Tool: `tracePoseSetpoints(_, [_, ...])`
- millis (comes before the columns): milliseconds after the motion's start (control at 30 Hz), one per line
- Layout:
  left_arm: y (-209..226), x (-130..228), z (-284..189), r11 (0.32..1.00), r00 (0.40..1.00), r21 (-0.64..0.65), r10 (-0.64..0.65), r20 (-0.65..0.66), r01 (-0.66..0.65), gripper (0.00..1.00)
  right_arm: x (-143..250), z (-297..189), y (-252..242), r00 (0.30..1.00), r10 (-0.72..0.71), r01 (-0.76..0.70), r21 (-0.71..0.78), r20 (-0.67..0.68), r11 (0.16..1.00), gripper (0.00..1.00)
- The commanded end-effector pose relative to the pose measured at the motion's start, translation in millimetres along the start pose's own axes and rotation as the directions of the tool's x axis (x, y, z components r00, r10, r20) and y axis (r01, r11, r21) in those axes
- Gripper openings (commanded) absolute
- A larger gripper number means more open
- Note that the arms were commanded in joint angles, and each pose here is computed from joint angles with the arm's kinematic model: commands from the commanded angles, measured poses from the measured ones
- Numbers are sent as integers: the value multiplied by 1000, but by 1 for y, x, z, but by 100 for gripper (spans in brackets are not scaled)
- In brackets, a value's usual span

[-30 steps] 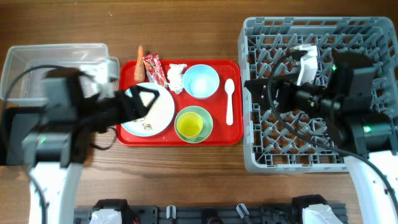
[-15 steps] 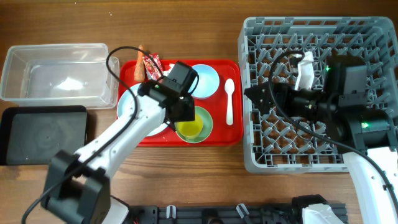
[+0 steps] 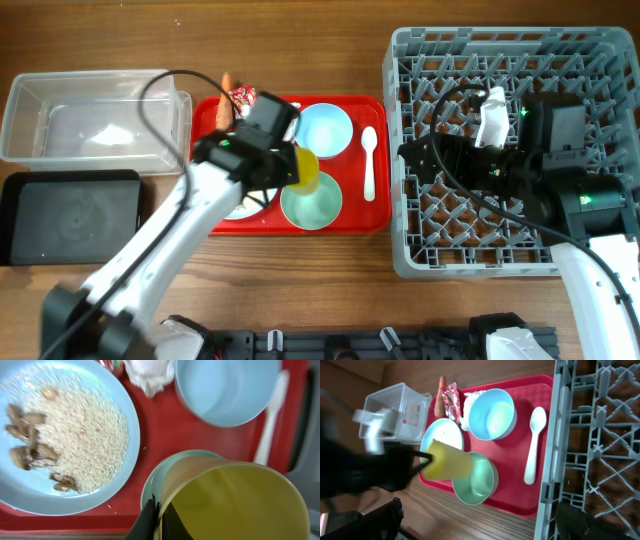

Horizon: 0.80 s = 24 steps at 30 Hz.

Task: Sort waste into correct bins and load items into the dishwasher rack
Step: 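Reach the left gripper to the yellow cup and grasp it, then pass the yellow cup from the left gripper to the right gripper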

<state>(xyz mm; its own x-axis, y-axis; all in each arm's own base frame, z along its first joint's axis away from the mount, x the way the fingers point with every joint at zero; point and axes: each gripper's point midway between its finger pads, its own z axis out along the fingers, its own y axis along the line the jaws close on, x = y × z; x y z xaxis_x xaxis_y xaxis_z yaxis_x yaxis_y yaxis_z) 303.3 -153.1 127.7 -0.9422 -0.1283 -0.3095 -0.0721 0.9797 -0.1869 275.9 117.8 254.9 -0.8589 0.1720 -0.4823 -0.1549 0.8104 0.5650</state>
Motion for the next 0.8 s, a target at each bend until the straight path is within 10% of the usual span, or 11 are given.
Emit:
tracePoseSetpoints(0, [-4,-26,-70,956,988,275,-126,84,99,4,-2,2,-5,1000,3,-3,21,4,1000,99])
tracePoseSetpoints(133, [-13,-39,-152,688,982,717,-188,23,115,4,-6,-1,32,994,-107,108,-180,17,978,99])
tracePoseSetpoints(300, [-25,-28,-198,418,989,899,-114,-91,131,4,-5,-30,131,917,-361,387,-608,172,694,96])
tracePoseSetpoints(633, [-34,-18,-219,305,992,943,-46,-122,130,4,12,10,209,873,-442,442,-716,206,540,95])
tracePoseSetpoints(767, [-34,-19,-219,307,992,943,-47,-121,129,4,16,9,221,858,-460,457,-748,228,481,81])
